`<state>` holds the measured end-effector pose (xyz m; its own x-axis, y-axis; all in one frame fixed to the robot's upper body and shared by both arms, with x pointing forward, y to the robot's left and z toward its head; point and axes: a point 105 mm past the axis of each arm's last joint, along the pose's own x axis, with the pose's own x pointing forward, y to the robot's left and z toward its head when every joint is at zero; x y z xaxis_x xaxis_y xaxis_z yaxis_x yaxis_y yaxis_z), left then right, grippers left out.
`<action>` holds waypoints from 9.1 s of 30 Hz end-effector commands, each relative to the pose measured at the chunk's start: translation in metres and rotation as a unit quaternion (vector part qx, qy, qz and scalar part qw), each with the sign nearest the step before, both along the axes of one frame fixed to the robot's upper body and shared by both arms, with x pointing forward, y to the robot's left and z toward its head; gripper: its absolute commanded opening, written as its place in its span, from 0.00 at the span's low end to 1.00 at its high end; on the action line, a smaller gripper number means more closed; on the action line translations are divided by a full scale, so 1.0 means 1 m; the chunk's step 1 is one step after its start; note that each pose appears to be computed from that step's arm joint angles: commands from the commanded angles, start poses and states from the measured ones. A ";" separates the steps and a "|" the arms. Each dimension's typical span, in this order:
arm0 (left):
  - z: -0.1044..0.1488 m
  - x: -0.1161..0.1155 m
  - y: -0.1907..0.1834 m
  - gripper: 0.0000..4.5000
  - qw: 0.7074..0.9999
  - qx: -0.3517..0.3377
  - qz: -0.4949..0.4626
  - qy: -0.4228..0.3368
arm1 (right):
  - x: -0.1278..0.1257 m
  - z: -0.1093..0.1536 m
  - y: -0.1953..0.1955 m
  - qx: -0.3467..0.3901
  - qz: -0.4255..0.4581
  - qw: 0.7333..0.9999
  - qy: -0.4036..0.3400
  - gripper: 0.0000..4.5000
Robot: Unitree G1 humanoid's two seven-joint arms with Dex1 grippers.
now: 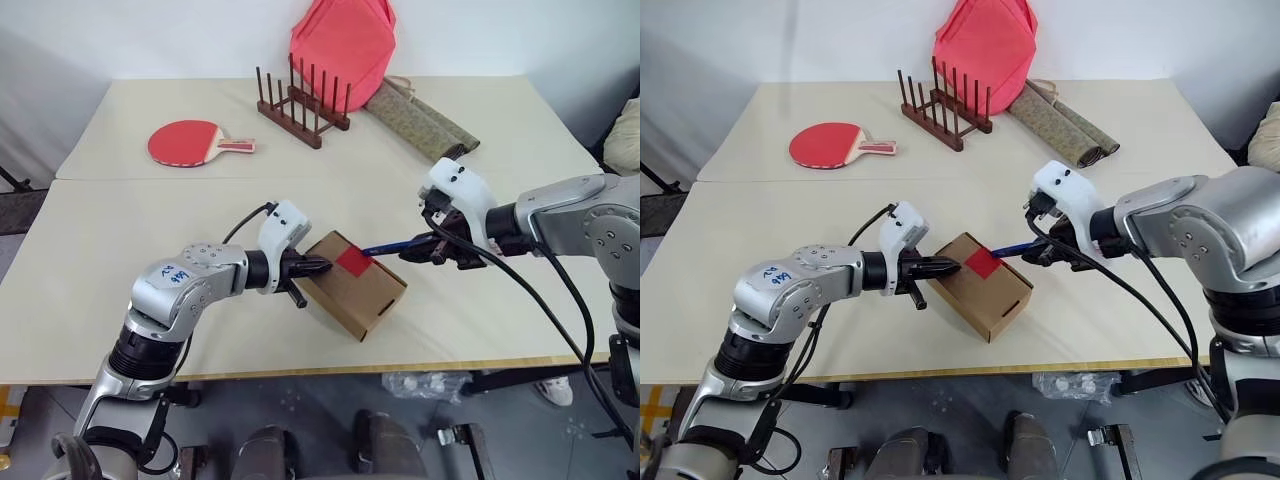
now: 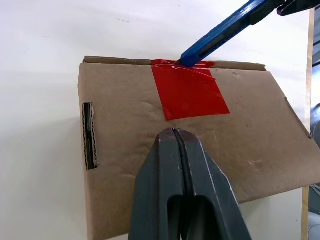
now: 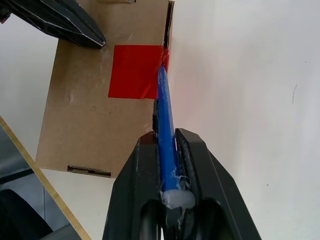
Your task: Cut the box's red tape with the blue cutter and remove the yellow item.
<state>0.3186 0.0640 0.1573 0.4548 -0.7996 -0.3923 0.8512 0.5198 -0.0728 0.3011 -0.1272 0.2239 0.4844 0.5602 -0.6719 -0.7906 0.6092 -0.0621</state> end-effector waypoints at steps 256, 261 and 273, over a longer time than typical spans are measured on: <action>-0.004 0.013 0.001 0.00 0.996 -0.027 -0.063 -0.057 | 0.009 0.001 0.007 0.225 -0.182 0.955 0.070 0.00; -0.006 0.019 0.007 0.00 0.997 -0.017 -0.047 -0.062 | 0.011 0.009 0.013 0.215 -0.185 0.958 0.044 0.00; 0.011 0.021 0.020 0.00 0.995 -0.070 -0.022 -0.068 | 0.015 0.011 0.015 0.169 -0.200 0.965 0.021 0.00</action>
